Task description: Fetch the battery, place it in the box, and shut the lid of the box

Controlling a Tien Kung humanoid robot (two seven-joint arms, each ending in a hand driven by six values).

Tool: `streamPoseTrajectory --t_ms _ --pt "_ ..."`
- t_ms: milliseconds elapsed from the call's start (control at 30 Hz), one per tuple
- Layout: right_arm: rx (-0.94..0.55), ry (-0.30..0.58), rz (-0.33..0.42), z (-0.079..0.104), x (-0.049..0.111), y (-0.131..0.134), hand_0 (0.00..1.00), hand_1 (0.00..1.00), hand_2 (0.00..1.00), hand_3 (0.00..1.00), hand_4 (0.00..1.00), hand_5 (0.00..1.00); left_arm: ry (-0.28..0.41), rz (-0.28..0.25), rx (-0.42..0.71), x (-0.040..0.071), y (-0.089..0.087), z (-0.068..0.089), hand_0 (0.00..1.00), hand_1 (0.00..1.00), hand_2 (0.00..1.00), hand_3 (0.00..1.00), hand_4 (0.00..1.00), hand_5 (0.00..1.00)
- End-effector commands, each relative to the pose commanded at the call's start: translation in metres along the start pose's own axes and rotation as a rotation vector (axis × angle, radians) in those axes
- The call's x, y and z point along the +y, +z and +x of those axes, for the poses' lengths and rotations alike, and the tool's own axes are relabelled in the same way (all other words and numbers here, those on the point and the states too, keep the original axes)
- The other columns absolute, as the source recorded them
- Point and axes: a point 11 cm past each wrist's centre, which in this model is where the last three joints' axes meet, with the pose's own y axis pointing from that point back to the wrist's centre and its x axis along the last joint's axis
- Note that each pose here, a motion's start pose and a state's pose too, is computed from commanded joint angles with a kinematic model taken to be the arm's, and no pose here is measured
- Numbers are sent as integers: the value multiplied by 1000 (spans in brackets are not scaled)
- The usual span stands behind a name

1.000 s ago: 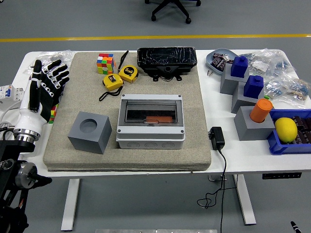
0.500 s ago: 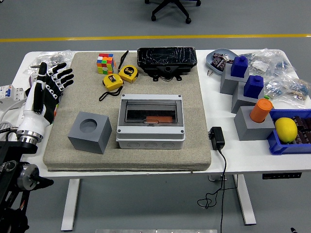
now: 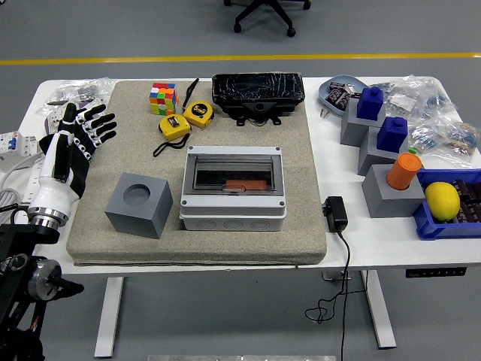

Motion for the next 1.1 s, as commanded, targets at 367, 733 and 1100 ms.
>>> streamPoseTrajectory --t_ms 367,733,1100 --pt "42 -212 -88 -17 1 11 198 222 311 288 998 722 2 -6 -17 -1 1 1 734 748 722 748 998 998" --pt "21 -267 -75 -22 1 4 932 861 837 857 998 994 -6 -17 -76 -3 4 3 844 917 853 798 998 923" --pt "8 -290 -45 -26 1 -10 998 985 953 975 998 998 -11 -17 -61 -6 7 1 870 945 878 825 998 955"
